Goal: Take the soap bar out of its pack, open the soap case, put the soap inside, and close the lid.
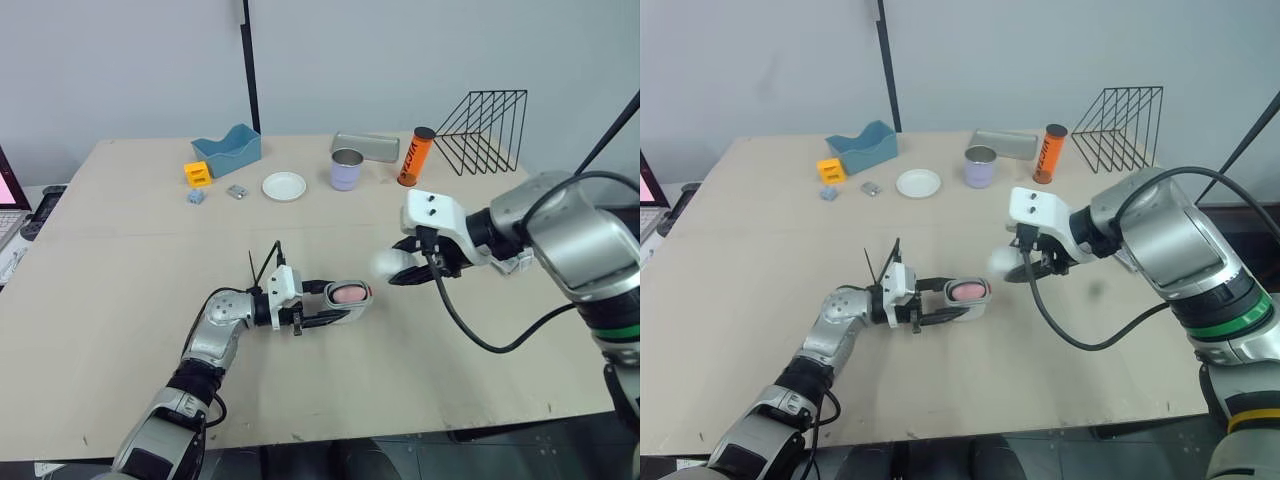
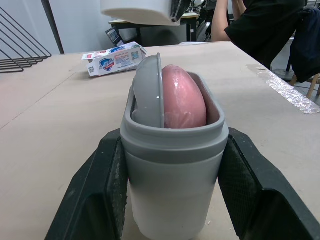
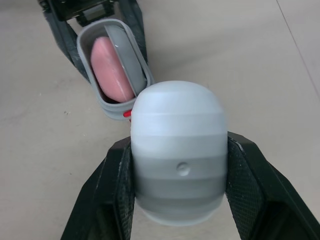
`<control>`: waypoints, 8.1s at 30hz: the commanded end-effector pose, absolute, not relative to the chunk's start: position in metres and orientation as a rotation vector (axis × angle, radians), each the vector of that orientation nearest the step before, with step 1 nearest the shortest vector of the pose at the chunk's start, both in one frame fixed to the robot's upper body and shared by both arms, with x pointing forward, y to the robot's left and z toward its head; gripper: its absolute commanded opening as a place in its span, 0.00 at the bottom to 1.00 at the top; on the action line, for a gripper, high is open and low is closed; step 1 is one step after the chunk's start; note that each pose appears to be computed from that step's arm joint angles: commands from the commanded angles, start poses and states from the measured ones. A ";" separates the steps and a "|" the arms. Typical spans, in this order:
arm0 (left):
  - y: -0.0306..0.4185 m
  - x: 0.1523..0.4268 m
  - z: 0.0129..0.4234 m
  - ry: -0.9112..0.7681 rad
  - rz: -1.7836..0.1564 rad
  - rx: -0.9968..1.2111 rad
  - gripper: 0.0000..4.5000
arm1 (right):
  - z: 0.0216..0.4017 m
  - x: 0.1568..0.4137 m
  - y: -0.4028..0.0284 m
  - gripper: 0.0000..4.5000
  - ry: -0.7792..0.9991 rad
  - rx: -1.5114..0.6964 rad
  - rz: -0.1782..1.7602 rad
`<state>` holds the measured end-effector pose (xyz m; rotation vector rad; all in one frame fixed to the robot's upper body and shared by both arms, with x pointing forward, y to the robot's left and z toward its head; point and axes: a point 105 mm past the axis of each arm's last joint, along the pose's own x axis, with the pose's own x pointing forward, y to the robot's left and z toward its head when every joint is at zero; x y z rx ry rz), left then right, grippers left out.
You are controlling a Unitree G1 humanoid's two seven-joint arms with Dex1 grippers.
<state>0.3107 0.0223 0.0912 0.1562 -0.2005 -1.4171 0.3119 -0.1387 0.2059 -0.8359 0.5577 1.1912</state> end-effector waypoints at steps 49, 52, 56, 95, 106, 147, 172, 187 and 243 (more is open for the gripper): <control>0.006 0.308 0.092 -0.139 -1.477 0.174 0.44 | 0.185 0.300 -0.079 0.42 0.663 -1.029 1.372; 0.006 0.307 0.092 -0.137 -1.478 0.173 0.44 | 0.184 0.299 -0.078 0.42 0.669 -1.020 1.375; 0.006 0.307 0.091 -0.134 -1.479 0.173 0.44 | 0.183 0.299 -0.076 0.42 0.668 -1.016 1.375; 0.009 0.309 0.090 -0.124 -1.474 0.180 0.44 | 0.180 0.300 -0.080 0.42 0.681 -1.024 1.376; 0.008 0.309 0.090 -0.118 -1.474 0.173 0.44 | 0.181 0.299 -0.078 0.60 0.667 -1.032 1.381; 0.011 0.309 0.088 -0.103 -1.480 0.171 0.44 | 0.240 0.282 -0.104 0.89 0.435 -1.049 1.295; 0.016 0.309 0.086 -0.088 -1.476 0.190 0.44 | 0.209 0.279 -0.086 0.01 0.466 -0.807 1.343; 0.017 0.310 0.087 -0.085 -1.474 0.201 0.44 | 0.195 0.287 -0.088 0.01 0.505 -0.797 1.323; 0.019 0.311 0.087 -0.091 -1.461 0.203 0.44 | 0.243 0.304 -0.085 0.01 0.341 -0.594 1.261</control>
